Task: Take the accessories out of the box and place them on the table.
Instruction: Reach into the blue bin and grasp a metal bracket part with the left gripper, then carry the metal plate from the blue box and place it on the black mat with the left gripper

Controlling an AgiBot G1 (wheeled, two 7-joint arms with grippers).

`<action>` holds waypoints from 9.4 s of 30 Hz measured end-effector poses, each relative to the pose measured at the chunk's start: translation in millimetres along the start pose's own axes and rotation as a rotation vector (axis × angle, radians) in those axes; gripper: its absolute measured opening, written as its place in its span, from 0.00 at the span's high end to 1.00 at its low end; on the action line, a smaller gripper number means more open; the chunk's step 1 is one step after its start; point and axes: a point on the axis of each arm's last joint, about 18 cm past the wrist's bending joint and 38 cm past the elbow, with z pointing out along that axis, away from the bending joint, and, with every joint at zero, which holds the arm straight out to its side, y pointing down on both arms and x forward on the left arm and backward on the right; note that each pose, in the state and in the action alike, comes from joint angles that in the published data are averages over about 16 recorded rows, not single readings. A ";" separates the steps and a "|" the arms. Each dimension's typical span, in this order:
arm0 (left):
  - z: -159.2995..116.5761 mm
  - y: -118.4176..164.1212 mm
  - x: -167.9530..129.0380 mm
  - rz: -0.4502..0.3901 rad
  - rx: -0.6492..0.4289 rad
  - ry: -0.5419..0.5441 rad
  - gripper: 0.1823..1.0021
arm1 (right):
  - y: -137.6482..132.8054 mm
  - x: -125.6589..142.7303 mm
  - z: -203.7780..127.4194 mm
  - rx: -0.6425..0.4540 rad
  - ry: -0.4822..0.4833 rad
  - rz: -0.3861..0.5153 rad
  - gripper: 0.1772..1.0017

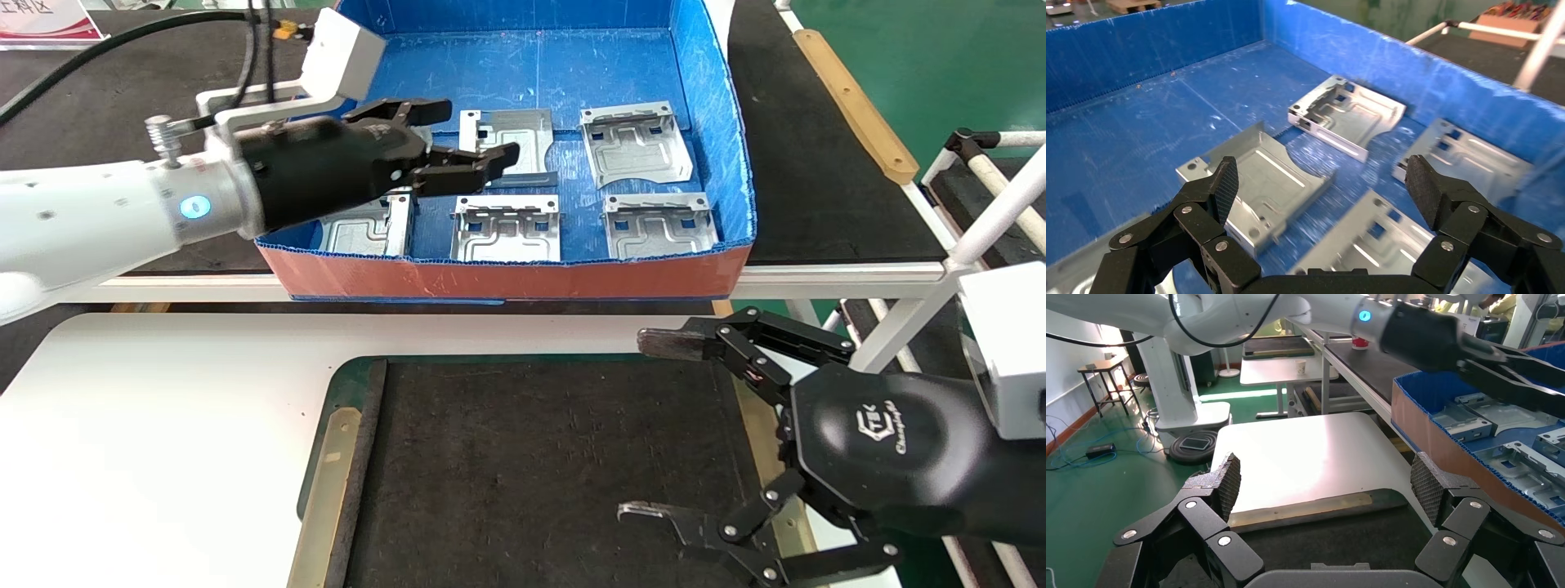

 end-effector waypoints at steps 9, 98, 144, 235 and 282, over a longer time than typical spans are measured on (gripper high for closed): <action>48.1 -3.2 -12.7 0.006 -0.018 -0.115 0.00 | 0.0 0.0 0.0 0.000 0.000 0.000 0.00; 63.5 -11.0 -27.8 0.014 -0.003 -0.162 0.88 | 0.1 0.1 -0.1 0.000 0.001 0.000 0.90; -147.4 52.2 58.9 0.171 -0.018 0.546 0.89 | 0.1 0.1 -0.1 0.000 0.001 0.000 0.04; 111.3 167.8 164.5 0.591 -0.149 0.360 0.89 | 0.1 0.2 -0.2 0.000 0.001 0.001 0.00; 115.4 178.1 195.3 0.622 -0.143 0.411 0.89 | 0.1 0.2 -0.2 0.000 0.001 0.001 0.00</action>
